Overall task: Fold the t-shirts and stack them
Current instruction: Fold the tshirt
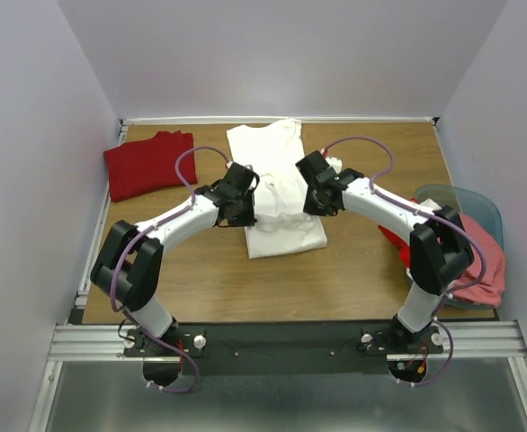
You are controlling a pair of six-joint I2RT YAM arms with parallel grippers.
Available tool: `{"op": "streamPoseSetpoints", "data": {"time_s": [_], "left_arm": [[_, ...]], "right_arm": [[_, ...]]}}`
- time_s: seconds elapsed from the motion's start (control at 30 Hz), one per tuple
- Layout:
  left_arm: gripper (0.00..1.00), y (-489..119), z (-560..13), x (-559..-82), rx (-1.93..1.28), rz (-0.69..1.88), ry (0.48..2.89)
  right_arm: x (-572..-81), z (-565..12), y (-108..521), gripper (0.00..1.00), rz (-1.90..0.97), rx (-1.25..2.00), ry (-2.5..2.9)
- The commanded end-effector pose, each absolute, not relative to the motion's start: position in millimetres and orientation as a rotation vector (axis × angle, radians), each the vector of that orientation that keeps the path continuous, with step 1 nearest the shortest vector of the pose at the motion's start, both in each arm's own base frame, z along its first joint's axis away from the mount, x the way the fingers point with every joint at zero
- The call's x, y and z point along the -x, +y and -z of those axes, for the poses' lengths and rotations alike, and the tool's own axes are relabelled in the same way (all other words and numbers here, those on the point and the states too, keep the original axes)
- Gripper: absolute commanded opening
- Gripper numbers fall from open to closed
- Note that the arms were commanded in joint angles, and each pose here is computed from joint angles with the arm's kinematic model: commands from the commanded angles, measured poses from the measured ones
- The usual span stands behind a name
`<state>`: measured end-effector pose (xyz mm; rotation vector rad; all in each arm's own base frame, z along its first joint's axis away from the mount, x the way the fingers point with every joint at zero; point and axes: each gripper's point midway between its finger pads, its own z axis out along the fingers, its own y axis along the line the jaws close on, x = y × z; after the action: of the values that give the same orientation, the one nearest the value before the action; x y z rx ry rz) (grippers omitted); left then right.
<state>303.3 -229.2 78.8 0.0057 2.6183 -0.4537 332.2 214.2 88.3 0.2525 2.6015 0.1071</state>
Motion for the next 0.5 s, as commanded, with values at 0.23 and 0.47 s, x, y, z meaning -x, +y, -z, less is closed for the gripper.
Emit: {"op": "streamPoseSetpoints", "data": {"time_s": [0.23,0.47], "left_arm": [[0.0,-209.4,-93.6,-393.5,0.029,0.356,2.509],[0.0,-196.3,-88.3,-434.5,0.05,0.346,2.494]], "right_arm": [[-425.5,-94.8,207.1,0.01,0.004,-0.297,2.452],[-459.9,-82.9,206.8,0.01,0.004,-0.29,2.46]]}}
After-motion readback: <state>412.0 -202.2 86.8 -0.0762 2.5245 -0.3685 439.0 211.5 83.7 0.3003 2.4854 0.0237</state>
